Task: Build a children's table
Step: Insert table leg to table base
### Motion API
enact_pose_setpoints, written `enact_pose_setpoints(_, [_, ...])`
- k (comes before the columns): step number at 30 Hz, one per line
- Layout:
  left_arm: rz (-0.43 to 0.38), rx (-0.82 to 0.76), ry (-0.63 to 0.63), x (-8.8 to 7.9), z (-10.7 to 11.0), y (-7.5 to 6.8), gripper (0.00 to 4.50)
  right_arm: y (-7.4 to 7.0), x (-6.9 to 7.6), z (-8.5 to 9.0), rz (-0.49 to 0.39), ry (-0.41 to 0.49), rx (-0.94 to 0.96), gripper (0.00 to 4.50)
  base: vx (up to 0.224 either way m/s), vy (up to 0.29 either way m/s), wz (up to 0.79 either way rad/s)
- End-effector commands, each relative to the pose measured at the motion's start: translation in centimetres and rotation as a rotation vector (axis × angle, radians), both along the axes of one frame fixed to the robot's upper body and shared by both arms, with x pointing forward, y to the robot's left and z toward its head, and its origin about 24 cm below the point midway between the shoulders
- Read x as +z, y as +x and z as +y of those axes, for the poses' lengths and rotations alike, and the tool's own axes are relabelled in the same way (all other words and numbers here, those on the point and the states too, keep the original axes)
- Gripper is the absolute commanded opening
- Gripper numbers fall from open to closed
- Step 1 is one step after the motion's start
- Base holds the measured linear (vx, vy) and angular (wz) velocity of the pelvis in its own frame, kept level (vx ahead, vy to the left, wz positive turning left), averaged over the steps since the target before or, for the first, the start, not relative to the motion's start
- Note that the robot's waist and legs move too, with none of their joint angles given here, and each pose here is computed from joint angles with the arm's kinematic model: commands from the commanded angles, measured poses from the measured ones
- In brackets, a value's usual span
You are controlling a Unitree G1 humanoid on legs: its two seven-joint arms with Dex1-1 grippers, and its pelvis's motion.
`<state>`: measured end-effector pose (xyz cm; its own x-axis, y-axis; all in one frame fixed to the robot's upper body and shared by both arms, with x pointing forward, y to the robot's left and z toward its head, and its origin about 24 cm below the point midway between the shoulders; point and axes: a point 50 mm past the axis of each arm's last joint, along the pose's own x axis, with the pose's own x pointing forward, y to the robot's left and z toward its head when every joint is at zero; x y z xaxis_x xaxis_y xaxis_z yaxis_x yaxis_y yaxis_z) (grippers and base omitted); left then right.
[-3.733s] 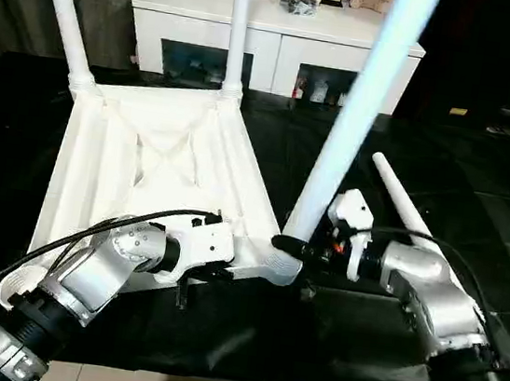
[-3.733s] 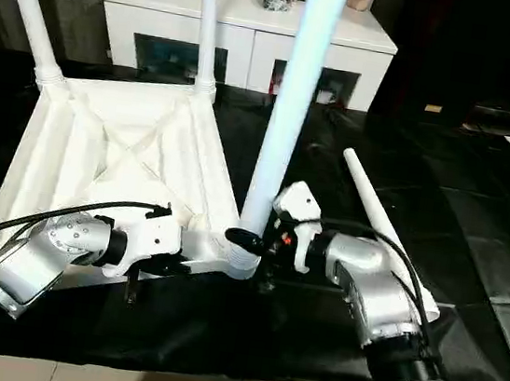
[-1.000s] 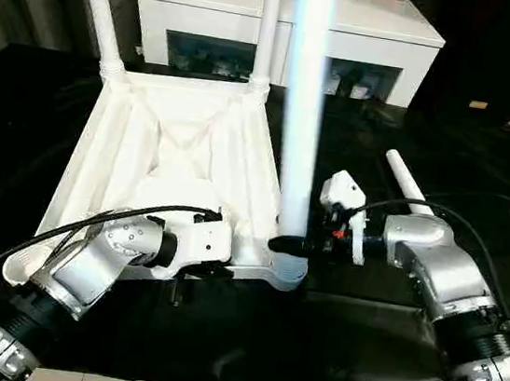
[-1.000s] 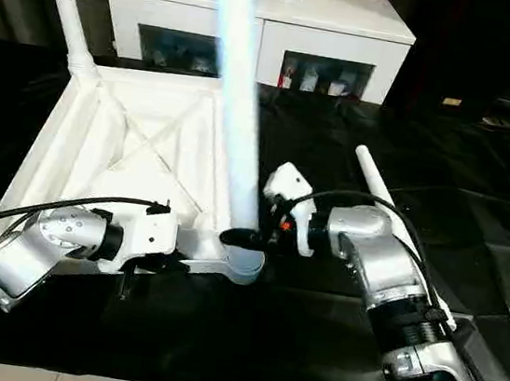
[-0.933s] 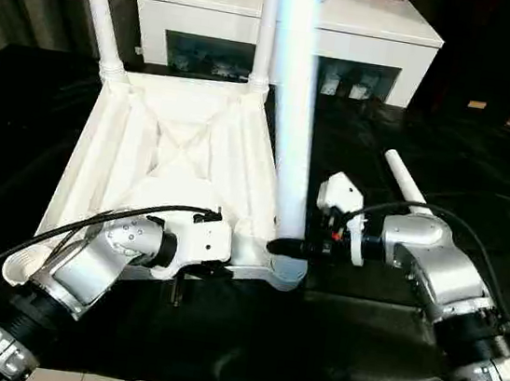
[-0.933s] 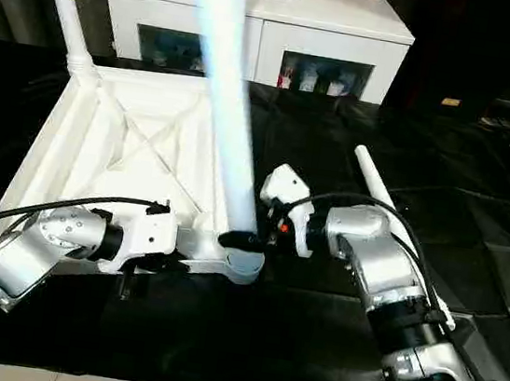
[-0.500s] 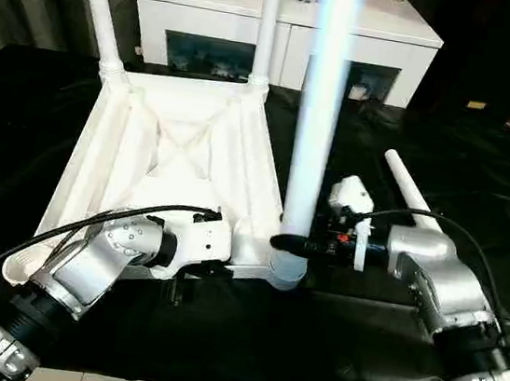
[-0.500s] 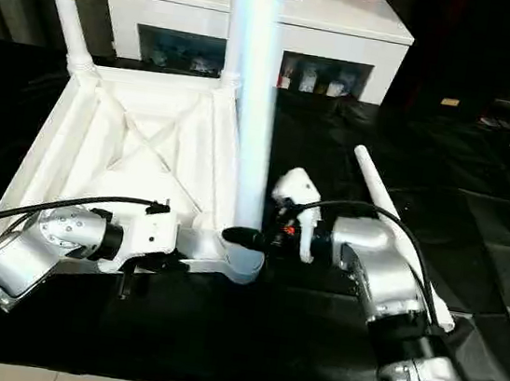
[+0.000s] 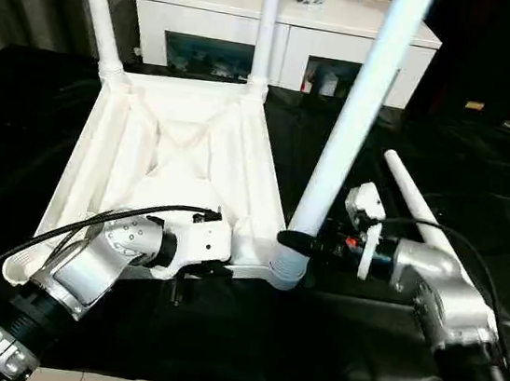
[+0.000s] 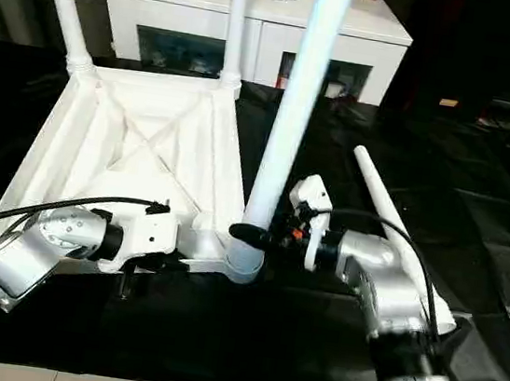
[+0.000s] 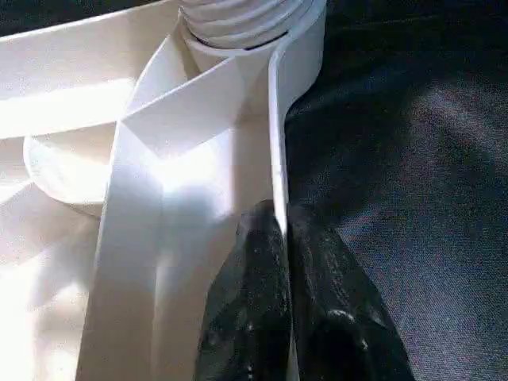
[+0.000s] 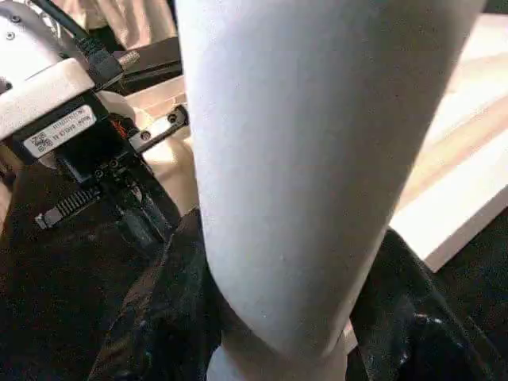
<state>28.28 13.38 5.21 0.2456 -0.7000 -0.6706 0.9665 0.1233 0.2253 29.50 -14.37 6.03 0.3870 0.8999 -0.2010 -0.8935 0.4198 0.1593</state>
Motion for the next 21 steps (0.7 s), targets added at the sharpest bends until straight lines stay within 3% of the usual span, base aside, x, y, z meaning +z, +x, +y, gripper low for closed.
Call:
enact_pose_setpoints(1, [-0.024, 0.039, 0.047, 0.0, 1.0, 0.4, 0.0, -1.9, -4.2, -1.3, 0.18, -0.158, -0.03, 1.84, 0.0, 0.0, 0.0])
enact_pose_setpoints(9, [-0.028, 0.036, 0.045, 0.1, 0.9, 0.5, 0.0, -3.4, -4.6, -0.6, 0.17, -0.302, 0.133, 1.84, 0.0, 0.0, 0.0])
enact_pose_setpoints(15, [-0.028, 0.038, 0.046, 0.1, 0.9, 0.5, 0.0, -3.5, -4.9, -0.4, 0.206, -0.308, 0.142, 1.84, 0.0, 0.0, 0.0])
enact_pose_setpoints(21, [-0.028, 0.042, 0.046, 0.1, 1.0, 0.4, 0.0, -4.4, -6.3, -1.0, 0.263, -0.368, 0.148, 1.84, 0.0, 0.0, 0.0])
